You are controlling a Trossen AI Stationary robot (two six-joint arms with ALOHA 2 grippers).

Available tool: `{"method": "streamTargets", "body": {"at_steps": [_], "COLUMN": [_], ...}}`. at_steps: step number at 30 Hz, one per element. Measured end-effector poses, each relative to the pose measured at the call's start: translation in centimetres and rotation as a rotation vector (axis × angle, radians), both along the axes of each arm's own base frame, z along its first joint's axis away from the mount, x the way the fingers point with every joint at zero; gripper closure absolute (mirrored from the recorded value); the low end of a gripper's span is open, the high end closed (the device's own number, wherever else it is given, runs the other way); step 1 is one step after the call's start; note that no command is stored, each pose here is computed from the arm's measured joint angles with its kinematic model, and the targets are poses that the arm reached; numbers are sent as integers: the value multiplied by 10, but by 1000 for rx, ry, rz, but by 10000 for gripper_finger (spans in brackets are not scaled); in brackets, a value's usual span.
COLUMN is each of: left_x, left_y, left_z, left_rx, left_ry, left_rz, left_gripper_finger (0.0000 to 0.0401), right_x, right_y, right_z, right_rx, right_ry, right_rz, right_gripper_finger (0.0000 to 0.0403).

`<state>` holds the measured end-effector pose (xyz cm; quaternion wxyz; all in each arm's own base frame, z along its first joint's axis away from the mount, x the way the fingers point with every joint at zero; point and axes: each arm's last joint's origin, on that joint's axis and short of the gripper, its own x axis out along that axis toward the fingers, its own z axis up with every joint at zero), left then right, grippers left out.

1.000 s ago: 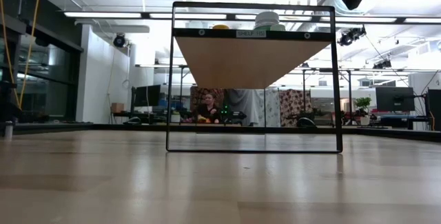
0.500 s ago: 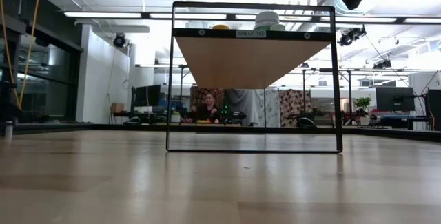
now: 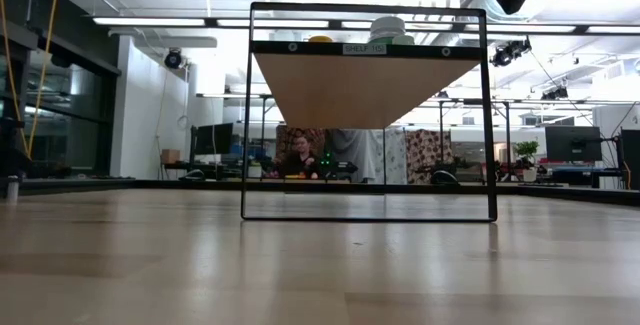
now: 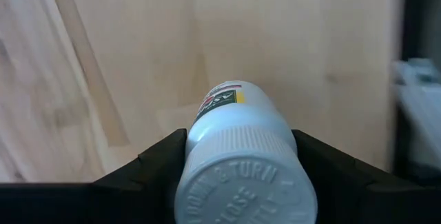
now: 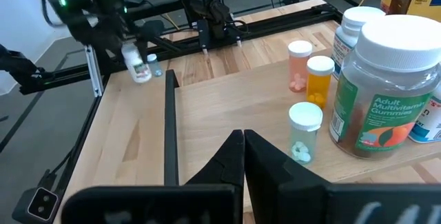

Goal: Pick and place medicine bottles onto shelf by color
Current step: Put the white green pill bottle on the shelf

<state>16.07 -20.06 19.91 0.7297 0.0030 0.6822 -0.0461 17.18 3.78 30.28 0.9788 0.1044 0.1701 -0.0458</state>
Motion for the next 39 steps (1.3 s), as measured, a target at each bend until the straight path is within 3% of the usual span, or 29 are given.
{"method": "streamTargets", "body": {"at_steps": [6, 10, 14, 20, 24, 30, 39], "left_x": [11, 26, 43, 86, 120, 170, 208], "left_y": [35, 81, 129, 174, 186, 197, 210], "left_z": [71, 128, 173, 214, 216, 197, 156], "left_rx": [-118, -147, -80, 19, 80, 168, 249], "left_ry": [-83, -183, -255, -378, -329, -274, -164], "left_rz": [-15, 161, 325, 388, 332, 286, 253], "left_gripper_finger": [178, 178, 178, 178, 178, 177, 175], "right_x": [0, 0, 0, 0, 0, 0, 0], "right_y": [0, 0, 0, 0, 0, 0, -2], "right_z": [0, 0, -1, -1, -1, -2, -2], "right_rx": [-2, -1, -3, -4, -5, -6, -29], "right_ry": [3, 4, 5, 11, 13, 17, 12], "right_rz": [0, 0, 1, 0, 1, -1, -58], "right_gripper_finger": [402, 402, 402, 402, 402, 402, 402]}}
